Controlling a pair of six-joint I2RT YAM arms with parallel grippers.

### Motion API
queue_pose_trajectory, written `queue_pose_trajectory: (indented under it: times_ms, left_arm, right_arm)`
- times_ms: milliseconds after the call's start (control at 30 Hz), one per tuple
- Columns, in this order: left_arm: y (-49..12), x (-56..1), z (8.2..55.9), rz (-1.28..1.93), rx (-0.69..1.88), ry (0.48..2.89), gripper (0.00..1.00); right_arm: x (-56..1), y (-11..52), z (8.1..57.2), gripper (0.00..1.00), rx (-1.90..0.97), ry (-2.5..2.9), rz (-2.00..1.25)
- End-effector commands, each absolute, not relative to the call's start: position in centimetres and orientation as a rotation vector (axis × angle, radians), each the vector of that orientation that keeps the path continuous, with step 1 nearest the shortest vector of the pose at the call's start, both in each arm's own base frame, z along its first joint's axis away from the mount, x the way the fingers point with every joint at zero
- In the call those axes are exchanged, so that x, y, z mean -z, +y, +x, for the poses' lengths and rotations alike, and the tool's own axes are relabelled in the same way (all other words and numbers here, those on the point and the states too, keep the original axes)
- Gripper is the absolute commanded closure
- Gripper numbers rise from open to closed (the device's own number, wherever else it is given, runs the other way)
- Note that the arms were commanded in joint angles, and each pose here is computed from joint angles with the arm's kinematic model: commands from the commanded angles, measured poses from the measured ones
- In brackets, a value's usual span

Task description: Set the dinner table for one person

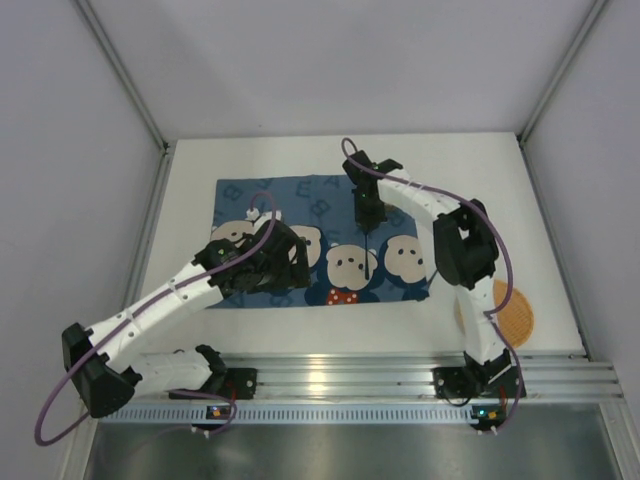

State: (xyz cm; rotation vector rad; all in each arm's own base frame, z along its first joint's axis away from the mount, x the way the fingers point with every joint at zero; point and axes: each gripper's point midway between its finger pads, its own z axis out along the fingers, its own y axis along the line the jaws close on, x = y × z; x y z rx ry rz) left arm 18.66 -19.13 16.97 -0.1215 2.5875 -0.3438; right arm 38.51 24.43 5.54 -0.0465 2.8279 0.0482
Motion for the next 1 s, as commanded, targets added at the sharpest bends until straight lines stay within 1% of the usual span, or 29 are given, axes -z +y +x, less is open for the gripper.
queue_pose_trajectory:
  times_ms: [0, 67, 167, 200, 233, 300, 333, 367, 467, 500, 567, 700, 733, 800, 833, 967]
  left_arm:
    - [-18.3, -16.9, 18.6, -0.134, 0.315, 2.582, 0.02]
    - [-18.5, -16.9, 18.7, -0.126, 0.321, 2.583, 0.02]
    - [-18.9, -16.9, 18.9, -0.114, 0.328, 2.585, 0.02]
    - [-19.0, -17.0, 19.0, -0.108, 0.331, 2.584, 0.02]
    - [-19.2, -17.0, 19.0, -0.101, 0.33, 2.588, 0.01]
    - [-19.4, -17.0, 19.1, -0.093, 0.335, 2.585, 0.02]
    - [-19.4, -17.0, 19.2, -0.089, 0.333, 2.586, 0.02]
    - [-19.5, -16.9, 19.2, -0.082, 0.332, 2.588, 0.01]
    - [-19.5, -17.0, 19.3, -0.069, 0.328, 2.589, 0.01]
    - [-19.5, -17.0, 19.2, -0.066, 0.326, 2.589, 0.02]
    - [-19.4, -16.9, 19.3, -0.063, 0.324, 2.584, 0.02]
    - [-19.9, -16.2, 19.4, -0.057, 0.348, 2.585, 0.02]
    - [-20.1, -16.0, 19.5, -0.052, 0.358, 2.587, 0.02]
    - [-20.6, -15.5, 19.4, -0.043, 0.381, 2.596, 0.01]
    - [-21.3, -15.5, 19.6, -0.039, 0.413, 2.591, 0.02]
    - [-22.2, -15.0, 20.0, 0.008, 0.421, 2.606, 0.02]
  right_arm:
    - [-5.8, 24.7, 39.5, 1.0, -0.055, 2.811, -0.024]
    - [-5.1, 24.5, 39.3, 0.99, -0.034, 2.827, -0.023]
    - [-4.6, 24.4, 39.0, 0.88, -0.024, 2.841, -0.032]
    - [-4.7, 24.4, 39.0, 0.84, -0.028, 2.841, -0.039]
    - [-4.7, 24.3, 39.1, 0.72, -0.024, 2.839, -0.038]
    - [-5.4, 24.3, 39.2, 0.63, -0.028, 2.821, -0.059]
    - [-5.8, 24.3, 39.3, 0.57, -0.028, 2.813, -0.07]
    - [-6.3, 24.2, 39.4, 0.55, -0.028, 2.801, -0.078]
    - [-8.9, 23.0, 39.3, 0.52, -0.012, 2.758, -0.112]
    - [-11.3, 22.3, 39.3, 0.52, -0.014, 2.705, -0.096]
    - [-12.1, 20.1, 38.4, 0.5, 0.015, 2.698, -0.051]
    - [-14.3, 12.8, 36.9, 0.49, -0.021, 2.665, 0.204]
    - [-12.7, 11.2, 35.6, 0.49, -0.002, 2.709, 0.246]
    - [-12.4, 9.1, 34.8, 0.49, -0.015, 2.708, 0.326]
    - [-11.3, 7.4, 34.1, 0.49, 0.014, 2.736, 0.387]
    - [-9.1, 5.1, 32.1, 0.49, 0.051, 2.797, 0.479]
